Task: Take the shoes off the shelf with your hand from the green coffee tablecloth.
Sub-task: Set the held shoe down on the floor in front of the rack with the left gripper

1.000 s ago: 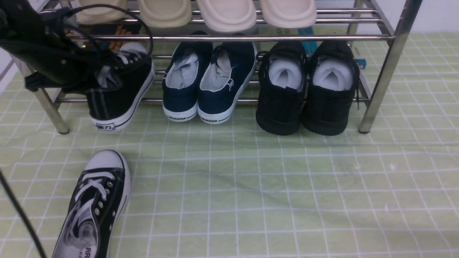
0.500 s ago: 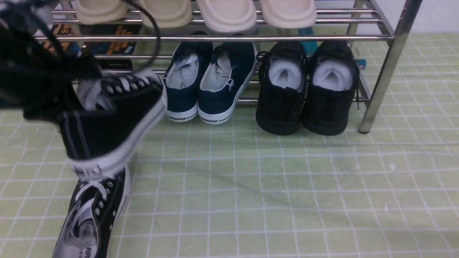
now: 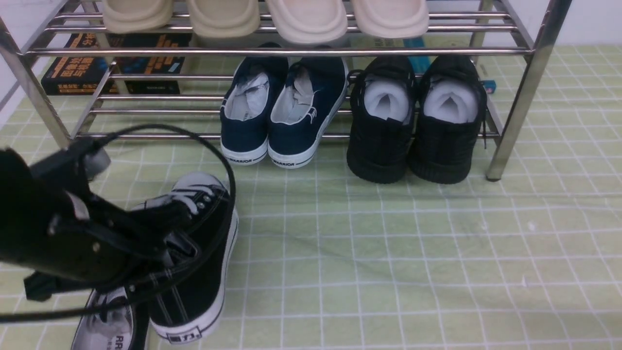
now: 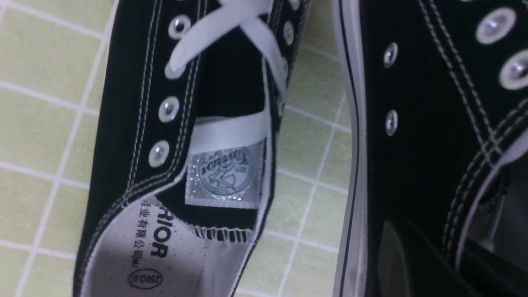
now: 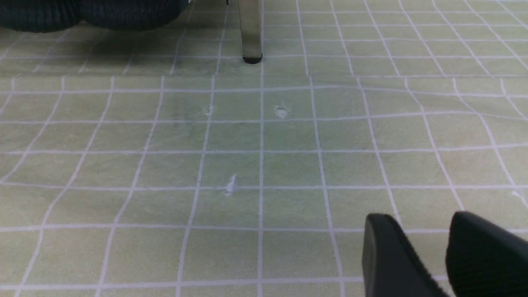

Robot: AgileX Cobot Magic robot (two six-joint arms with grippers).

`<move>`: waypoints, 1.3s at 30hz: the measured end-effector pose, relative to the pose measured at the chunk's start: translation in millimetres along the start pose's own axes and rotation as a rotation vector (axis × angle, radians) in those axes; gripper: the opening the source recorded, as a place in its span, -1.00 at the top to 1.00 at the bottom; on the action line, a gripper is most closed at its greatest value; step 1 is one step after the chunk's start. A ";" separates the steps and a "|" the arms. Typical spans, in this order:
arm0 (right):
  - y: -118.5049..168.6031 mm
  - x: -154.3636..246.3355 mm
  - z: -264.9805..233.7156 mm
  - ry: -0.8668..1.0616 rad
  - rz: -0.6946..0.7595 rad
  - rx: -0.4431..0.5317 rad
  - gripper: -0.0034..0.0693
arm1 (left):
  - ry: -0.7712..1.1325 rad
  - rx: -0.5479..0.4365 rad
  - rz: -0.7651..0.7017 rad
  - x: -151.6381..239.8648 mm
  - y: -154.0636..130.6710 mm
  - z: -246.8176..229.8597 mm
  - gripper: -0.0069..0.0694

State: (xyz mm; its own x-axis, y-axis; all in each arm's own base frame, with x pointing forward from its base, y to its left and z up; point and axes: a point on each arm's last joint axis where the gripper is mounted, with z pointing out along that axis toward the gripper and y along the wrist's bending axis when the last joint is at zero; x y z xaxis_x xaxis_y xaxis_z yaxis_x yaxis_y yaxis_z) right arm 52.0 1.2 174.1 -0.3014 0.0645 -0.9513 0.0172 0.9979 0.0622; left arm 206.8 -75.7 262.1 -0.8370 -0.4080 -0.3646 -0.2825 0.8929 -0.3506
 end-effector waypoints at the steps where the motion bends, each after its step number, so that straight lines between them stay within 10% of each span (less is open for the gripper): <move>1: 0.0 0.0 0.0 0.000 0.000 0.000 0.25 | -0.005 -0.003 -0.010 1.8 0.9 2.2 0.79; 15: 0.0 0.0 0.0 0.000 0.000 0.000 0.25 | 0.026 -0.035 -0.049 5.8 2.9 19.9 0.64; 28: 0.0 0.0 0.0 0.000 0.000 0.000 0.25 | 0.024 0.081 0.050 8.2 -5.9 -11.0 -0.33; 33: 0.0 0.0 0.0 0.000 0.000 0.000 0.25 | -0.058 0.150 0.249 13.1 -4.3 -81.4 -0.16; 39: 0.0 0.0 0.0 0.000 0.000 0.000 0.25 | -0.171 0.200 0.465 46.7 25.1 -144.6 0.59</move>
State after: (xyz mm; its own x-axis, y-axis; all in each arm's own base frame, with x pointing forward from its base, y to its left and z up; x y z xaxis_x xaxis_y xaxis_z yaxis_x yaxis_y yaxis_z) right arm 52.0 1.2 174.1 -0.3014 0.0645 -0.9513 0.0172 0.9979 0.0622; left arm 92.9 -44.8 360.9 -0.7597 -0.0179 -0.6501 0.2092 0.9398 -0.2703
